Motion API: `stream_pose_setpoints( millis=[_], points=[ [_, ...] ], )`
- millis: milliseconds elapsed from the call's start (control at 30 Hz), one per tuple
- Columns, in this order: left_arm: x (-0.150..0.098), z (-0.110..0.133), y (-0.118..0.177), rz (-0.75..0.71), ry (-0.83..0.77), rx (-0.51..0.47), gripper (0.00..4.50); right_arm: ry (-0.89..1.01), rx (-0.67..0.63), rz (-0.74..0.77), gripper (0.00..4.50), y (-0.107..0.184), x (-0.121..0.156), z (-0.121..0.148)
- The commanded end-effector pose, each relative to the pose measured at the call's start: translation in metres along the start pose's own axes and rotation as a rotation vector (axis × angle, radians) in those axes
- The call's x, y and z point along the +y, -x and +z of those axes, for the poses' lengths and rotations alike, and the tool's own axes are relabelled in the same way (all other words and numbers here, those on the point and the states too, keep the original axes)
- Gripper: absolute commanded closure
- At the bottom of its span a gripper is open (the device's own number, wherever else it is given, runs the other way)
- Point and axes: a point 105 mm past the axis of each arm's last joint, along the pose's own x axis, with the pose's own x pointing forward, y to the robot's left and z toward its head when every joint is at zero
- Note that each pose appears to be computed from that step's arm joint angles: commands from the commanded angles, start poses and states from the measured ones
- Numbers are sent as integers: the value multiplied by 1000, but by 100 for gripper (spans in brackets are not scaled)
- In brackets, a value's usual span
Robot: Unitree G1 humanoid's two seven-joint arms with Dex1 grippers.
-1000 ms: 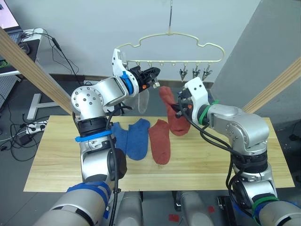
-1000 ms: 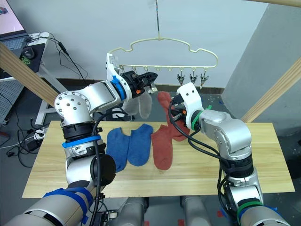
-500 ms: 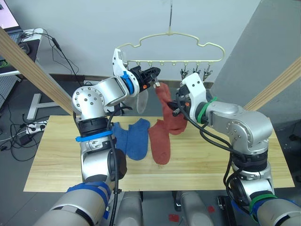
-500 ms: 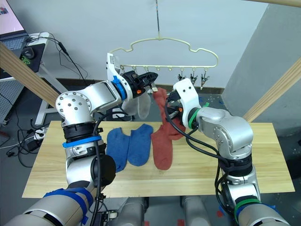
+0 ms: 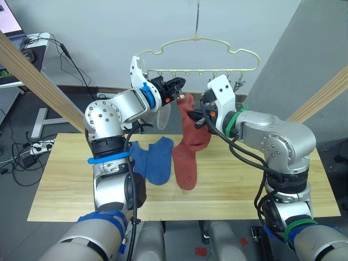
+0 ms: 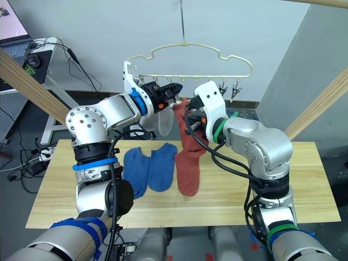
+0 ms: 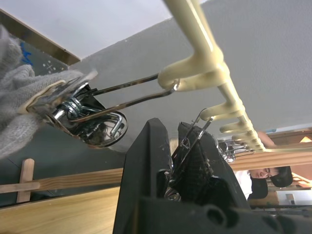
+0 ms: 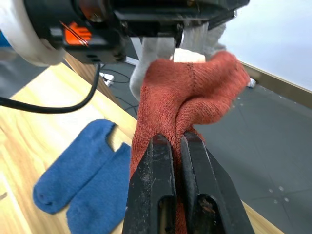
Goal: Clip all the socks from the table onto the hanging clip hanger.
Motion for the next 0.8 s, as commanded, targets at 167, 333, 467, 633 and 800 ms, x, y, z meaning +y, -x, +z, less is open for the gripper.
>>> stream_pose_setpoints(
  millis=[167, 333, 467, 633, 800],
  points=[
    [-3, 3, 2, -19, -10, -30, 424, 22, -51, 14, 448, 6, 6, 13],
    [-5, 3, 3, -32, -7, -29, 239, 19, -48, 15, 450, 6, 7, 12],
    [-6, 2, 3, -36, -13, -17, 119, 18, -47, 14, 450, 6, 6, 12],
    [-11, 1, 6, -60, -43, -7, 117, 16, -47, 7, 422, 6, 4, 12],
    [-15, -6, 14, -75, -164, 34, 117, 19, -37, -5, 261, 5, 1, 8]
  ],
)
